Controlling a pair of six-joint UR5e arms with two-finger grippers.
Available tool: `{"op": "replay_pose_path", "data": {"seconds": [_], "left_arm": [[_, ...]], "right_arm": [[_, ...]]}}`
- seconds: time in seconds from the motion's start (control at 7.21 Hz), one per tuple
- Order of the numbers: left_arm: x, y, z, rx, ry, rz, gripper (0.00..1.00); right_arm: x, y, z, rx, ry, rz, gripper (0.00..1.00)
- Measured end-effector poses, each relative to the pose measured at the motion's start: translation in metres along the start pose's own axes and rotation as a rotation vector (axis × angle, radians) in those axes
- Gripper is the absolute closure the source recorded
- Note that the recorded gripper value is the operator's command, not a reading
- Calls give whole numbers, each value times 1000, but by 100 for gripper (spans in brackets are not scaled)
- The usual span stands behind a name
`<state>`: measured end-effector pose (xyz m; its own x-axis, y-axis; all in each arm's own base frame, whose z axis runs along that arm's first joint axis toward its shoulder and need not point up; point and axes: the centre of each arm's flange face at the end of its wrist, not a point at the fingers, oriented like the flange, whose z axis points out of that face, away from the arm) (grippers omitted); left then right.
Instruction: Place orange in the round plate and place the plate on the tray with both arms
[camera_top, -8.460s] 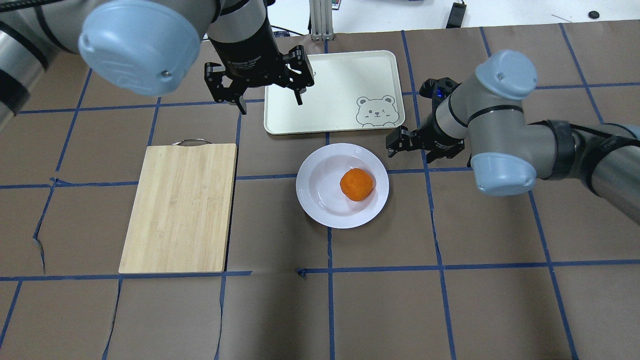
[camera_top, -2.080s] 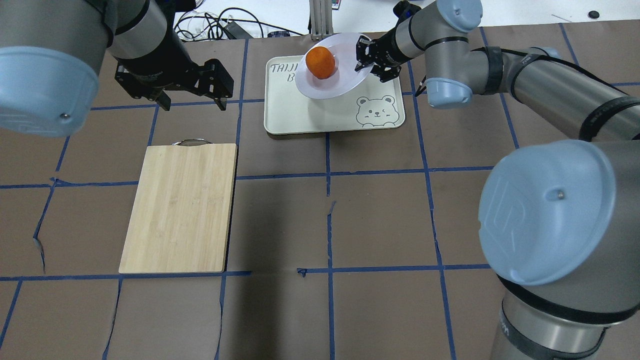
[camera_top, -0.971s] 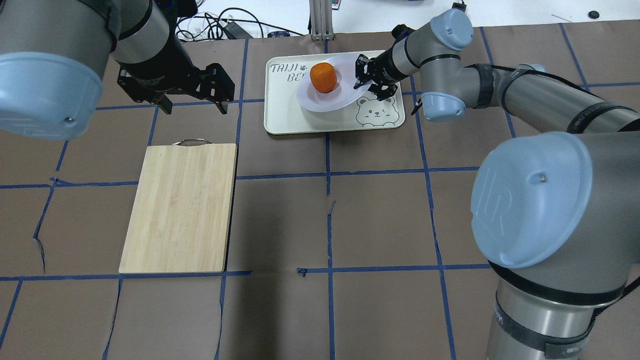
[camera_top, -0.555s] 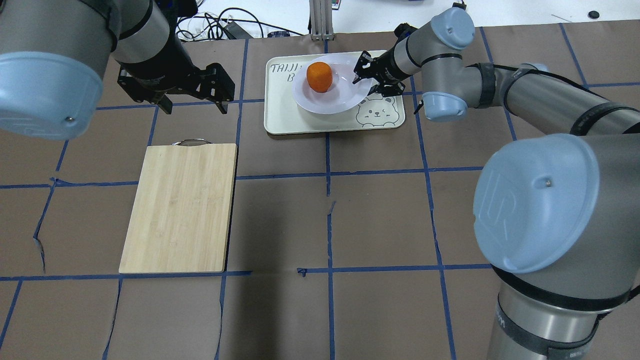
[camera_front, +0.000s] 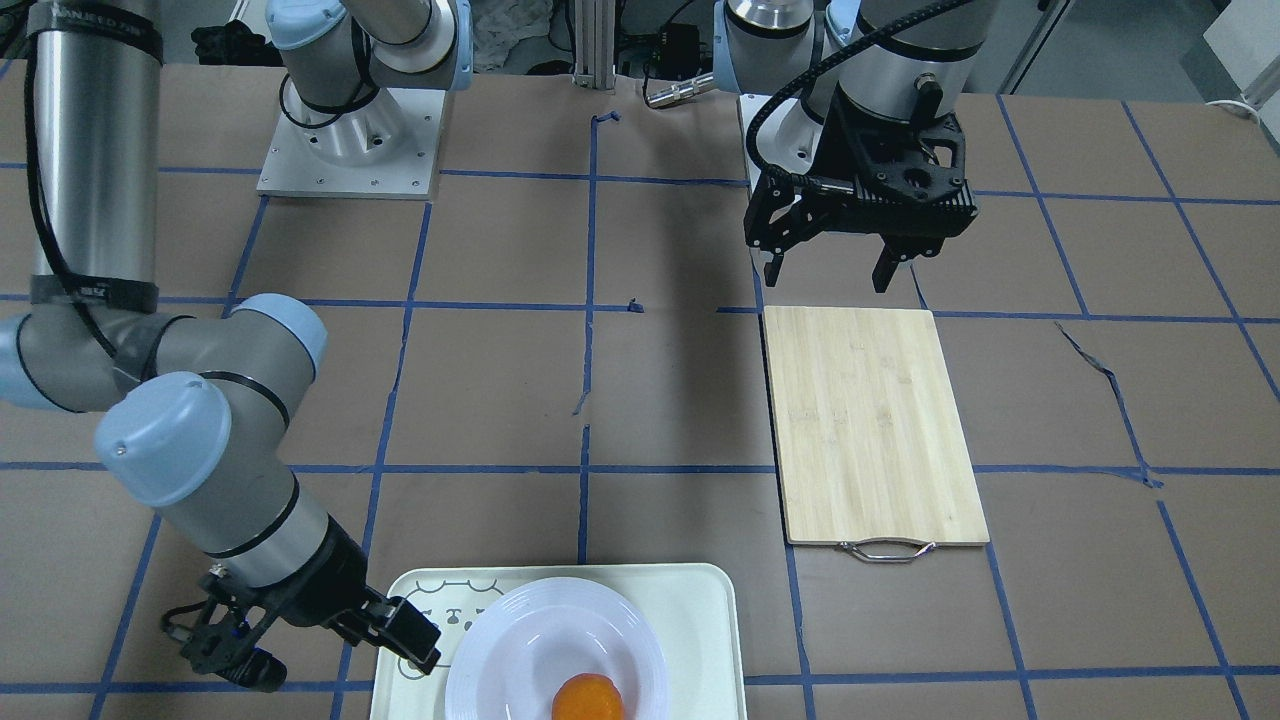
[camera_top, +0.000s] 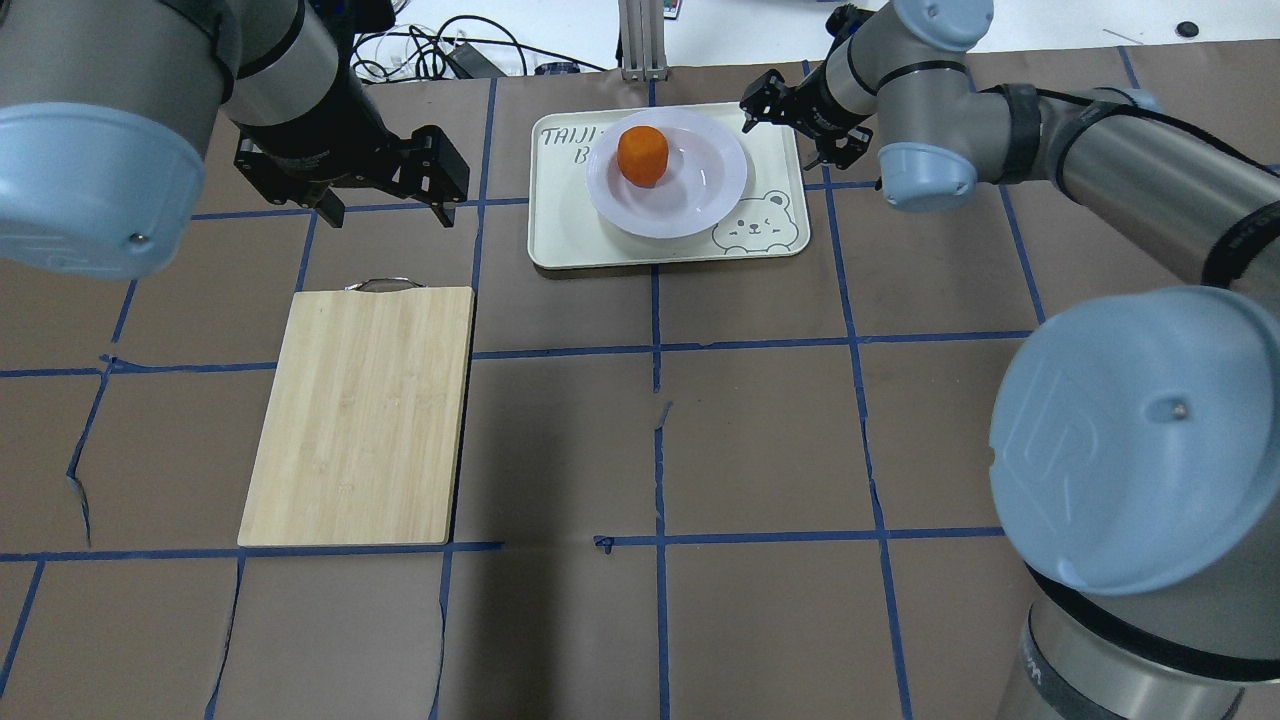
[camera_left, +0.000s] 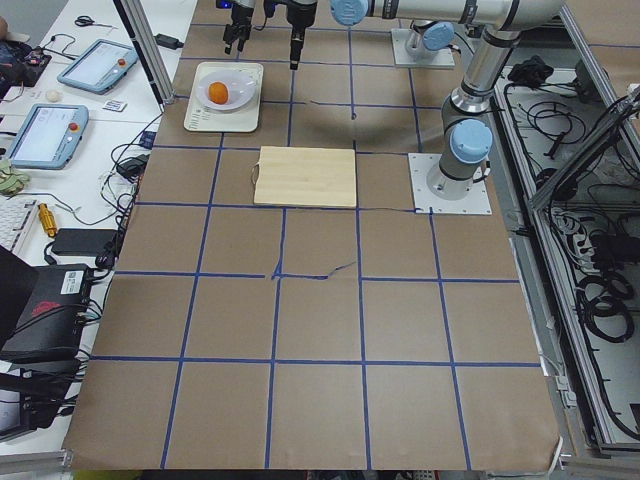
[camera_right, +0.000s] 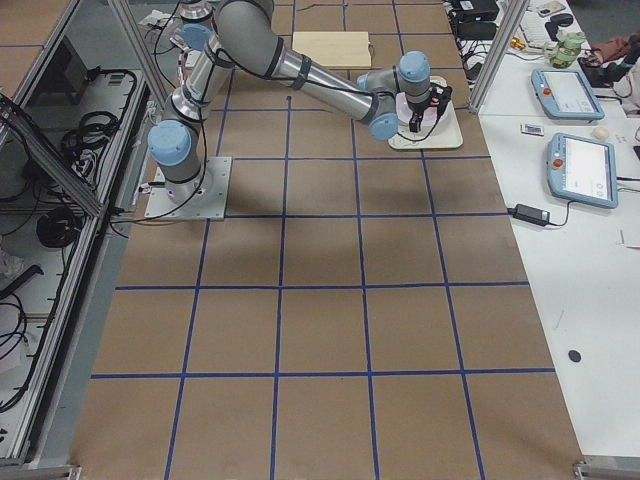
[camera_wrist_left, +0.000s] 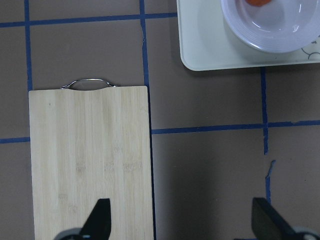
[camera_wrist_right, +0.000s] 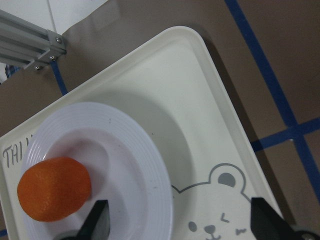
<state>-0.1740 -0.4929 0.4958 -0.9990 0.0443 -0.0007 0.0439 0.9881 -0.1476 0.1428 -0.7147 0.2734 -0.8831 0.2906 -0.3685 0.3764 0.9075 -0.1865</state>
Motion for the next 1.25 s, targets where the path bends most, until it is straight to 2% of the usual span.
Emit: {"op": "replay_pose_path", "data": {"seconds": [0.28, 0.55, 0.83, 0.97, 1.11, 1.25], "left_arm": [[0, -4, -2, 31, 2, 0, 0], [0, -6, -3, 52, 2, 0, 0], [0, -7, -3, 53, 2, 0, 0], [0, -7, -3, 53, 2, 0, 0], [0, -7, -2, 53, 2, -1, 0], [0, -7, -2, 53, 1, -1, 0]], "right_arm": [[11, 2, -78, -77, 134, -130, 0], [-2, 37, -177, -147, 263, -200, 0], [-17, 88, -257, -195, 300, -251, 0], [-22, 110, -287, -196, 297, -319, 0], [-23, 122, -304, -188, 311, -392, 0], [-20, 124, -307, -187, 343, -431, 0]]}}
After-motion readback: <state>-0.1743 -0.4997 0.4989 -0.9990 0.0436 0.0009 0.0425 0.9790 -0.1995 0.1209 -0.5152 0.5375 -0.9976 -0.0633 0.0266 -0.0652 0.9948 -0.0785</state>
